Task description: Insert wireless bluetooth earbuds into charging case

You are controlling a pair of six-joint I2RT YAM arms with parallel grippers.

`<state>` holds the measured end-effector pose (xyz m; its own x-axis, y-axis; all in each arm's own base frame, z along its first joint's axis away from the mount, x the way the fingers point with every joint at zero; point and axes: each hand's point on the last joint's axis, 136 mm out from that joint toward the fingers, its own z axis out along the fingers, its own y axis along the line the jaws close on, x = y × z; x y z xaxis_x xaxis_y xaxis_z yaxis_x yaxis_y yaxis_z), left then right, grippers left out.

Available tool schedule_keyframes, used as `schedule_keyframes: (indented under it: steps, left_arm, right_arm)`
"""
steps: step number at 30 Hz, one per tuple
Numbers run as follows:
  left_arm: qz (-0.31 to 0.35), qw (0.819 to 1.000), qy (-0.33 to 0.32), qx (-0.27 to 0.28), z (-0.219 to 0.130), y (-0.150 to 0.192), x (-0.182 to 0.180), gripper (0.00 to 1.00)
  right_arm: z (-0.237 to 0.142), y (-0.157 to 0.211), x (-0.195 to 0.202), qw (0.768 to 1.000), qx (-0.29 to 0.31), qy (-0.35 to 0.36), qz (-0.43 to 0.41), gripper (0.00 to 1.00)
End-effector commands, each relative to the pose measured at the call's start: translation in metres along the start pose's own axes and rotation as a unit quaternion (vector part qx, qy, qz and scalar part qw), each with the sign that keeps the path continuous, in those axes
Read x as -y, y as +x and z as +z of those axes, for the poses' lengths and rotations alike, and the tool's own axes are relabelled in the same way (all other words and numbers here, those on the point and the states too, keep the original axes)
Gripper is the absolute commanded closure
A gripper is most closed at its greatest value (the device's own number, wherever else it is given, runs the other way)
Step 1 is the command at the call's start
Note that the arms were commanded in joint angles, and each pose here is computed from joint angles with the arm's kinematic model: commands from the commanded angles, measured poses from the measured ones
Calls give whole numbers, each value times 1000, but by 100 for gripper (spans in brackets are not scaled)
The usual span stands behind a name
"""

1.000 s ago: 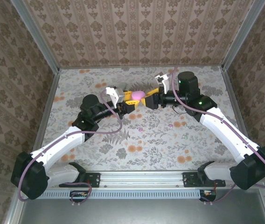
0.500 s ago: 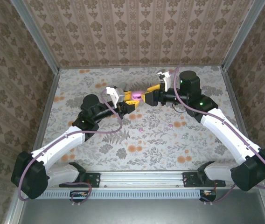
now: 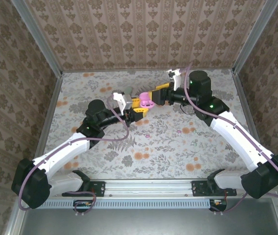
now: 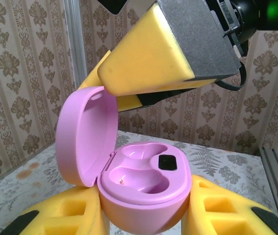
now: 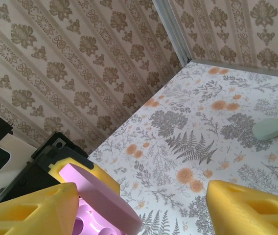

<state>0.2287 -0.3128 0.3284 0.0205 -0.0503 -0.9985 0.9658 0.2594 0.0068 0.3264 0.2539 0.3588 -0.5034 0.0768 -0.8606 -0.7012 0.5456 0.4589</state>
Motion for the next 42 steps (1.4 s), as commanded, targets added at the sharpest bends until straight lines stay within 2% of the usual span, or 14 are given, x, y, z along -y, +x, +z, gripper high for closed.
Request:
schedule_keyframes:
  steps: [1,9,15,22,23,25,27,33,35,42]
  left_arm:
    - [25,999,25,32,1,-23,11,74]
    - [19,999,-6,33,1,-17,1,74]
    - [17,999,-11,37,2,-16,-2,74]
    - [14,999,-1,45,2,-22,1,73]
    - [15,999,4,46,2,-23,3,73]
    - [20,999,8,48,2,-25,5,73]
    - [30,998,3,48,1,-27,4,73]
    - [60,997,-17,46,0,-30,-1,73]
    - [67,996,-24,46,-1,-31,-3,73]
    - [80,995,-22,51,1,-38,-3,73]
  right_arm:
    - [0,-11,2,1000,8,13,18,27]
    - [-21,-29,-32,999,33,-36,-2,20]
    - [-34,-29,-35,999,39,-23,-15,20]
    - [-38,7,-28,994,6,-18,-110,24]
    - [-38,11,-27,993,1,-20,-119,22]
    - [-36,12,-16,998,-13,6,-68,20]
    - [-32,4,-14,999,-36,-16,20,20]
    - [-18,1,-30,970,-81,-92,210,29]
    - [-17,2,-37,962,-86,-112,235,29]
    - [-8,23,-29,944,-127,-107,286,31]
